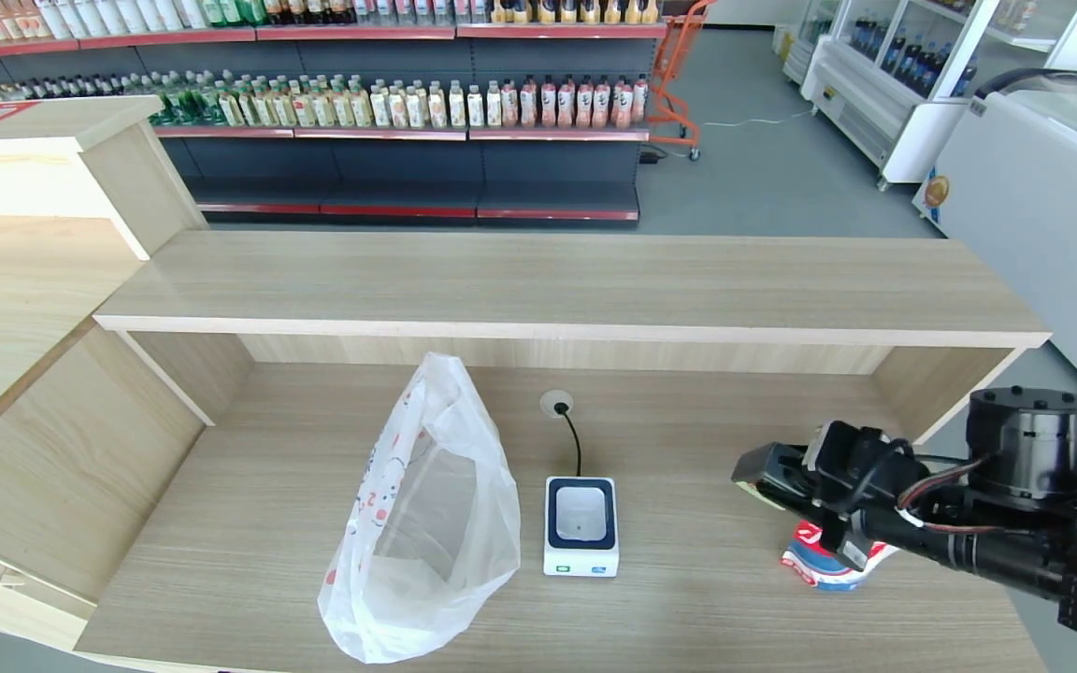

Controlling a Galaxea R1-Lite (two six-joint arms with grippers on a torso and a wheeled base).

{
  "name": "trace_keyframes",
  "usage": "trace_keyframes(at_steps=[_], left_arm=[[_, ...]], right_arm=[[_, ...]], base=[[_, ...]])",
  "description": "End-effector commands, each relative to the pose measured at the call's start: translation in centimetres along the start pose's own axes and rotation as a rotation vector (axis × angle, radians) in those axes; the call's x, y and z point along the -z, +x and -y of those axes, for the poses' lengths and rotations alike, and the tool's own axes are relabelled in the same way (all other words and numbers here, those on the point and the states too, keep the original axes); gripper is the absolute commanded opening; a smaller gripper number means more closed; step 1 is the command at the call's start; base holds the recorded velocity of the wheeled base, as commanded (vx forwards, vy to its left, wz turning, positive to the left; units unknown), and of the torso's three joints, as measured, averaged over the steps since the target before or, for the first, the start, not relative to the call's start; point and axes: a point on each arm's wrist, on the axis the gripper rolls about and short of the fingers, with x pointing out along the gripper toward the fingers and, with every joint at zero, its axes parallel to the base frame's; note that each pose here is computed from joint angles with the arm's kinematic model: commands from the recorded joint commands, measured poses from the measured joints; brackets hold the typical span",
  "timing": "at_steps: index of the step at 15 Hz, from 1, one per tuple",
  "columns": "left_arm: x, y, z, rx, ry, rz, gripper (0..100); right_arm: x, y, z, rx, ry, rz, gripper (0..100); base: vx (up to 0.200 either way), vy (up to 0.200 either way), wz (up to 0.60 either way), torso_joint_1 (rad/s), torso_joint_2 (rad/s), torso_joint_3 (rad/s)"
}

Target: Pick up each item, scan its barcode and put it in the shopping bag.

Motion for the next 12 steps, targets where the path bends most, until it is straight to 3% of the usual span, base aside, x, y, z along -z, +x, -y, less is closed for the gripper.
trace_keyframes(at_steps=[1,2,3,4,5,7,10,12], left_arm=[[0.0,0.0,0.0,0.001,0.000,0.001,100],[0.0,0.0,0.0,0.001,0.000,0.001,100],[0.0,0.0,0.0,0.001,0.000,0.001,100],[0.0,0.0,0.0,0.001,0.000,0.001,100],[0.0,0.0,0.0,-0.001,0.000,0.001,100],[0.0,0.0,0.0,0.001,0.000,0.001,100],[0.0,0.0,0.0,-0.001,0.000,0.001,100],[0.0,0.0,0.0,0.001,0.000,0.001,100]], right_arm=[[-0.9,-3.6,1.3,-0.021,-0.458,0.274,0],[-0.9,-3.6,0.5,-0.070,-0.776,0.432,0],[-0.8,-3.5,-0.1,-0.101,-0.906,0.521,0],[-0.3,-3.7,-2.5,-0.212,-1.121,0.689,0],[0.1,-4.2,-3.6,-0.301,-1.192,0.728,0],[0.0,-5.2,-5.0,-0.360,-1.312,0.821,0],[-2.2,-4.4,-6.0,-0.353,-1.388,0.968,0],[-2.4,-4.0,-6.4,-0.345,-1.432,1.010,0]], base=[[0.000,0.000,0.00,0.000,0.00,0.000],[0.000,0.000,0.00,0.000,0.00,0.000],[0.000,0.000,0.00,0.000,0.00,0.000],[0.000,0.000,0.00,0.000,0.00,0.000],[0.000,0.000,0.00,0.000,0.00,0.000],[0.000,0.000,0.00,0.000,0.00,0.000],[0.000,0.000,0.00,0.000,0.00,0.000],[0.000,0.000,0.00,0.000,0.00,0.000]])
